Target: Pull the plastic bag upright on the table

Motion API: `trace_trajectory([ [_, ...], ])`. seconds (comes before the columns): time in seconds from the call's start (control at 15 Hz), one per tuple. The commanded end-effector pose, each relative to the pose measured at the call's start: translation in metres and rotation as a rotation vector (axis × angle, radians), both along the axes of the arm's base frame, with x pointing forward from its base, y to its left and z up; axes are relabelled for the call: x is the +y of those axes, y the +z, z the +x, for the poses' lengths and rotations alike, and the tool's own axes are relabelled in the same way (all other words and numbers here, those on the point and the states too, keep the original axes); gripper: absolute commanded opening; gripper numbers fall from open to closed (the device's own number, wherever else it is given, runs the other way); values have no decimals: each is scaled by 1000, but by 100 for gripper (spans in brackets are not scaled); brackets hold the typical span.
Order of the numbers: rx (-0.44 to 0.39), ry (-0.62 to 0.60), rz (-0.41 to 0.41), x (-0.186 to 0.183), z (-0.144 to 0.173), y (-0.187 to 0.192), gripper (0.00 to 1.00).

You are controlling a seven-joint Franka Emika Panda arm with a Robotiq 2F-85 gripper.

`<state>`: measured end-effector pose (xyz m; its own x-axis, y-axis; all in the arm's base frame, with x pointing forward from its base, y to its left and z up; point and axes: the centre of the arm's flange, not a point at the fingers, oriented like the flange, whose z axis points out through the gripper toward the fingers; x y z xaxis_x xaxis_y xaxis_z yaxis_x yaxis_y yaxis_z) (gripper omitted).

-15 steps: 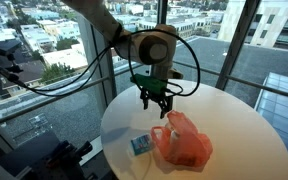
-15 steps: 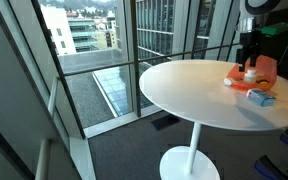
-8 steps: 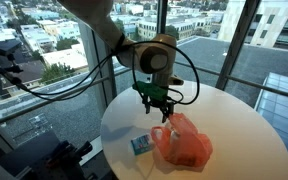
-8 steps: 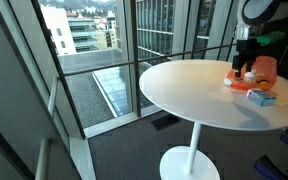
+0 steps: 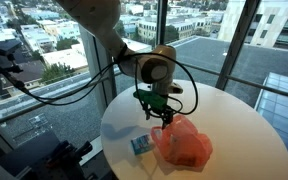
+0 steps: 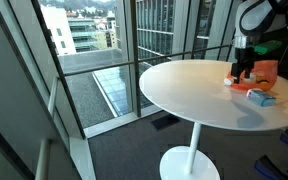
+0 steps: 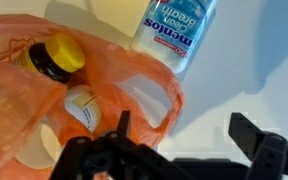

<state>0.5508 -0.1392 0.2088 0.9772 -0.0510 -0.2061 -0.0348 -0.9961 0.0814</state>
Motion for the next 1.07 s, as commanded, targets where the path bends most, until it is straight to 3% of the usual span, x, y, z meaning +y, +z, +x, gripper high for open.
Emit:
trace_trajectory([
  [0.0,5,6,8,0,-3,-14,100],
  [0.4,51,-5,8,2,-7,-28,100],
  [0.47,57,-4,8,2,-7,-30,75],
  [0.53,60,-4,7,2,-7,-31,72],
  [1.0,41,1,11,3,-8,-20,16],
])
